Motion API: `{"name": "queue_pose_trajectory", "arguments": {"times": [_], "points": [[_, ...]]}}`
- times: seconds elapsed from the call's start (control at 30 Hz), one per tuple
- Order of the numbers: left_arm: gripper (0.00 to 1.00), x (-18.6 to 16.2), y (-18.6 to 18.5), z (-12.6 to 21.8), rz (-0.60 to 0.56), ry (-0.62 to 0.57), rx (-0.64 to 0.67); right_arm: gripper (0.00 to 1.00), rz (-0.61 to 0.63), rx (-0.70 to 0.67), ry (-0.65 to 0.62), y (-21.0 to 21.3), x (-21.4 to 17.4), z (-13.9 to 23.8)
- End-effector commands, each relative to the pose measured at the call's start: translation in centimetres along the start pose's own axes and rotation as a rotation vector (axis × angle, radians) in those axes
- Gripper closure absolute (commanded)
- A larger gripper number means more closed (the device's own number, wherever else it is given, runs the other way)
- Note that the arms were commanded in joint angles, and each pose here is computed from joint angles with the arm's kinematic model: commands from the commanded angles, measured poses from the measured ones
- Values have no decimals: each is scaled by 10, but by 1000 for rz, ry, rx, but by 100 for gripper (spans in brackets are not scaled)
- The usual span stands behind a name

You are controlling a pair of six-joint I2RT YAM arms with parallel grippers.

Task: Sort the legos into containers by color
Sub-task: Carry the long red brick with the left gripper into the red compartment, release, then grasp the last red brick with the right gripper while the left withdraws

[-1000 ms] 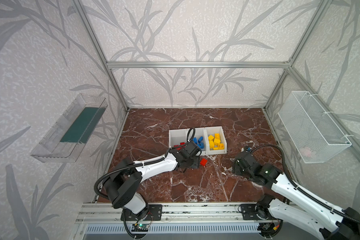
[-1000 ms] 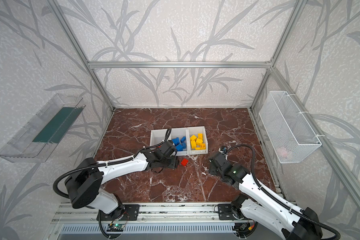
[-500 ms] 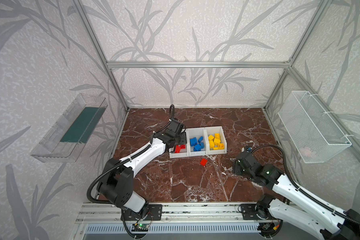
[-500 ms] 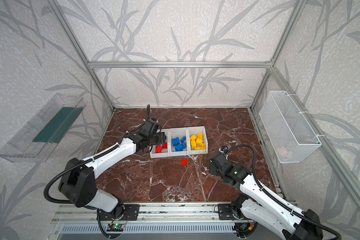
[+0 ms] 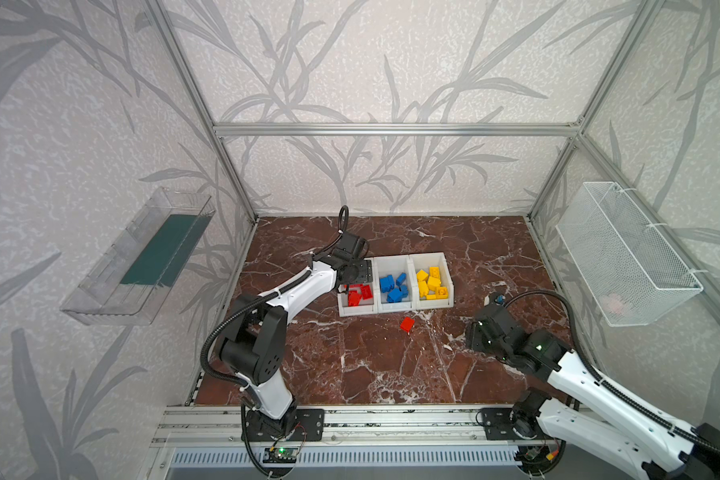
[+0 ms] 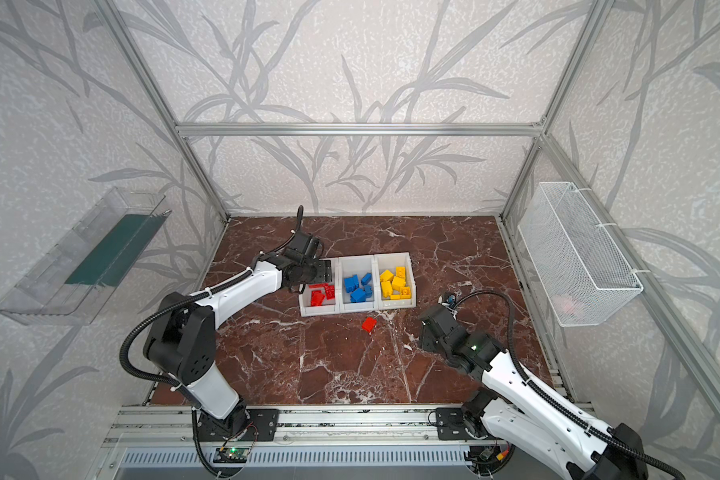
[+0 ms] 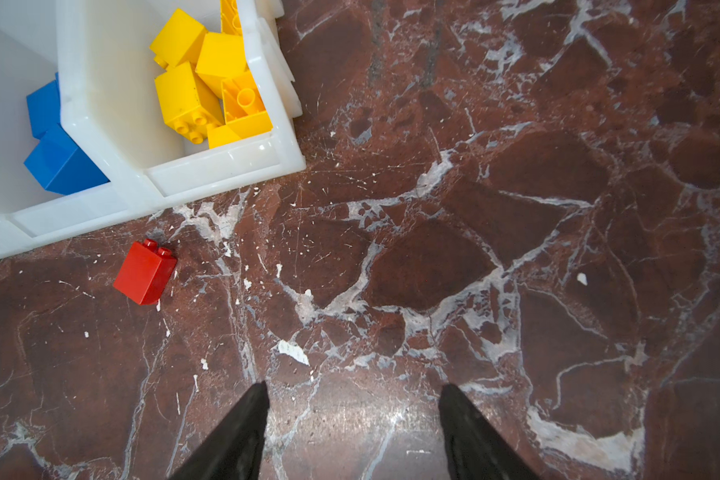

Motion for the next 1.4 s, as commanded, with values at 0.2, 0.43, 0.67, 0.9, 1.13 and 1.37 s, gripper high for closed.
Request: {"name": "queue_pose_trajectory", "arguments": {"times": [0.2,0.43,0.67,0.9,1.13,1.37], "points": [[14,-15,14,55,69,-111,-123,34,201,168,73,40,-5,-21],[9,-39,69,97,102,-250,-52,34,372,305,159,85,-1,-38],[9,-66,95,114,185,-302,-72,36,600,412,216,135,10,-59],[9,-78,102,114,207,-284,-74,38,757,444,252,166,18,-82],[9,-77,105,118,182,-291,-51,39,832,423,275,180,16,-104],[9,-80,108,118,185,-292,-49,39,843,424,307,180,7,-115]]}}
Point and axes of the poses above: each gripper's point midway between its finger pads, its own z axis back along the fingers, its own y axis along the line the jaws close on, x = y × z, the point moved 1 cm from there along z, back along the fingers, and after that the axes turned 9 degrees about z, right-handed, at the moved point
